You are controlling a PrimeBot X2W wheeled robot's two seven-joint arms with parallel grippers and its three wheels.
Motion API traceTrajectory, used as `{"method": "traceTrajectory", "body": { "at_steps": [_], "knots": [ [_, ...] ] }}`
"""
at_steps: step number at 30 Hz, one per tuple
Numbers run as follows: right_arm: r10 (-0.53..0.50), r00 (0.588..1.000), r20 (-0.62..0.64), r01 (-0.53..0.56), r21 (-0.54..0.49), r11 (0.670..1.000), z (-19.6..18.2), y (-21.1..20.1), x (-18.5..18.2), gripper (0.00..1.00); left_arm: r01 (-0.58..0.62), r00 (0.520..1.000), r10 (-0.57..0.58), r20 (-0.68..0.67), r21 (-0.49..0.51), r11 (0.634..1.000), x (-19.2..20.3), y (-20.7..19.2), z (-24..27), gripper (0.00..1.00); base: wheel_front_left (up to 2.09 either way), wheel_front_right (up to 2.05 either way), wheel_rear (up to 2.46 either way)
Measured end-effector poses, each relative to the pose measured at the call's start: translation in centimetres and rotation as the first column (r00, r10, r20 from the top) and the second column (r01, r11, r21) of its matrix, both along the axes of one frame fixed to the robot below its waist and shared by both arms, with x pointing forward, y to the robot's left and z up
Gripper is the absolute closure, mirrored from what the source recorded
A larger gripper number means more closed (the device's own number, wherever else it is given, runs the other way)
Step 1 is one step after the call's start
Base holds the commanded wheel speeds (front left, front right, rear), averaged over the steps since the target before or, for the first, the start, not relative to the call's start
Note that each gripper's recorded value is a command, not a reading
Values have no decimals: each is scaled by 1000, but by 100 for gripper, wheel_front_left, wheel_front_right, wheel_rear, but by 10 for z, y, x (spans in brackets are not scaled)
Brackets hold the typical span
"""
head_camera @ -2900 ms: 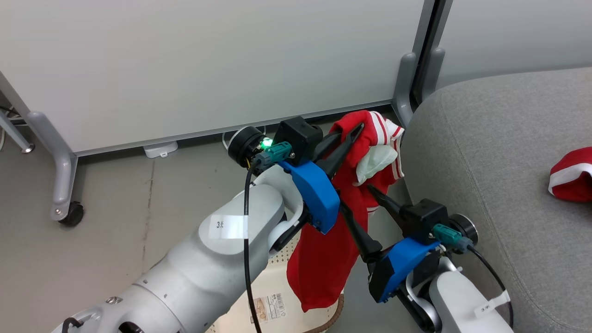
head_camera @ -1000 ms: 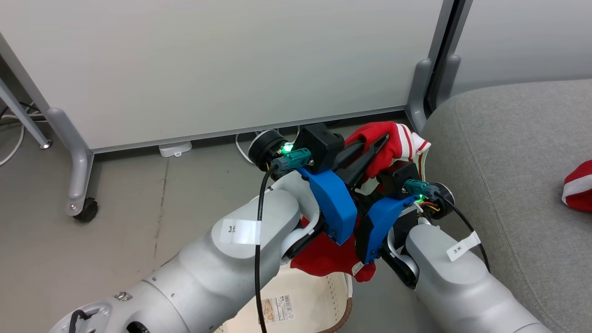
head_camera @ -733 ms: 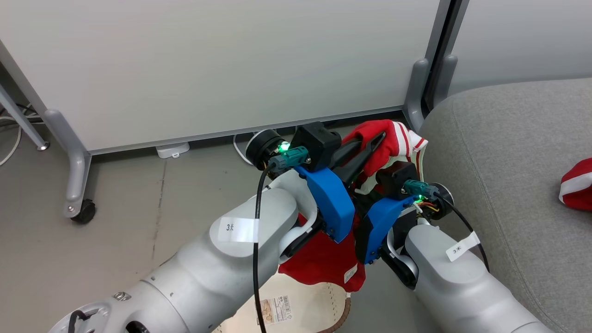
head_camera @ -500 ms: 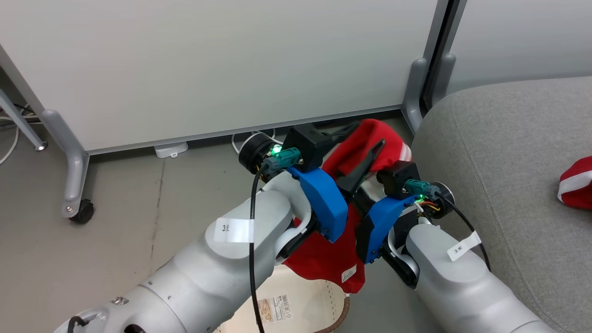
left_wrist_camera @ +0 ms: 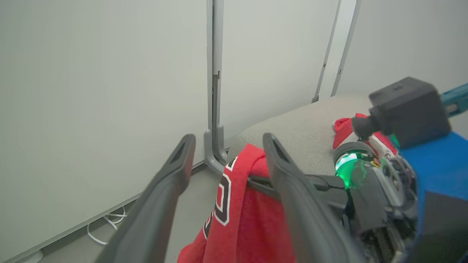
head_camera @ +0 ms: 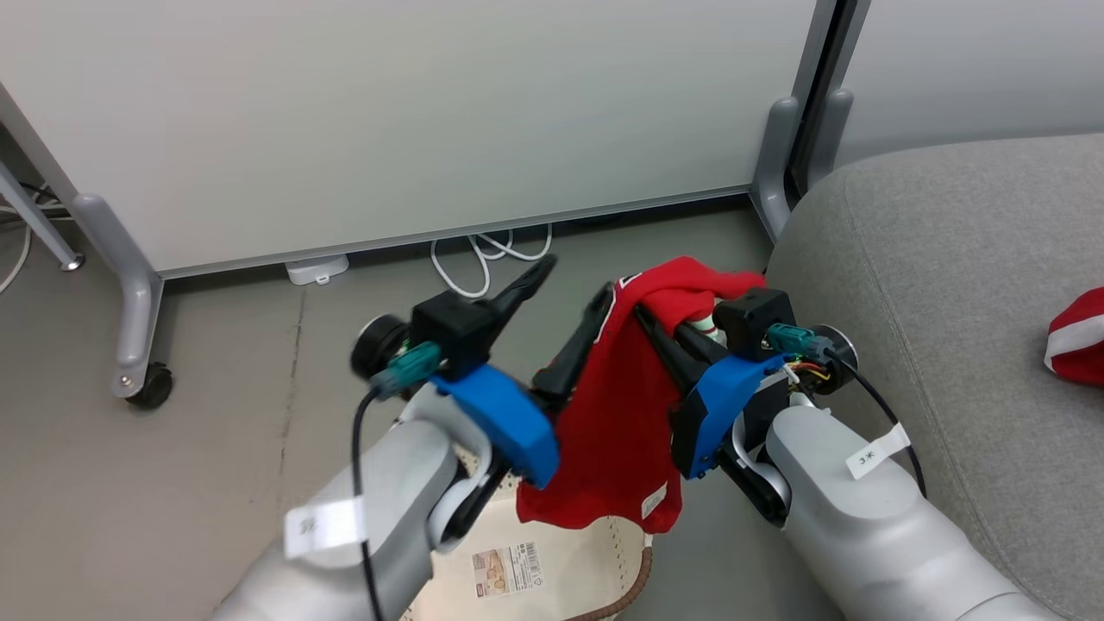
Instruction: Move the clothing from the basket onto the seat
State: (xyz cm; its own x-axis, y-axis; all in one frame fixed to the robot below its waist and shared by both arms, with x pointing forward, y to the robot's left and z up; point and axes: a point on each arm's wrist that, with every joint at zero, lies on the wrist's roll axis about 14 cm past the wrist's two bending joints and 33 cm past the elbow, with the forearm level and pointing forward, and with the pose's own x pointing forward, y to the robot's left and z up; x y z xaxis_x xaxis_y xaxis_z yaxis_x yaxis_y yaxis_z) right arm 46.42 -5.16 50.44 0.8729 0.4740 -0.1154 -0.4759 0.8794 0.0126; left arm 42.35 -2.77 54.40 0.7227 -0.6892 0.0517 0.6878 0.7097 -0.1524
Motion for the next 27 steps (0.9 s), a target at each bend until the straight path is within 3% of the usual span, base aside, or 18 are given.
{"method": "traceTrajectory", "body": {
  "at_steps": [16,27],
  "knots": [
    [-32,999,37,31,13,999,9,-14,4,100,-302,953,302,-35,7,953,-24,101,-49,0,0,0,0],
    [-56,998,39,55,11,998,8,-23,1,100,-373,925,373,-69,14,928,-32,119,-65,0,0,0,0]
  ]
}}
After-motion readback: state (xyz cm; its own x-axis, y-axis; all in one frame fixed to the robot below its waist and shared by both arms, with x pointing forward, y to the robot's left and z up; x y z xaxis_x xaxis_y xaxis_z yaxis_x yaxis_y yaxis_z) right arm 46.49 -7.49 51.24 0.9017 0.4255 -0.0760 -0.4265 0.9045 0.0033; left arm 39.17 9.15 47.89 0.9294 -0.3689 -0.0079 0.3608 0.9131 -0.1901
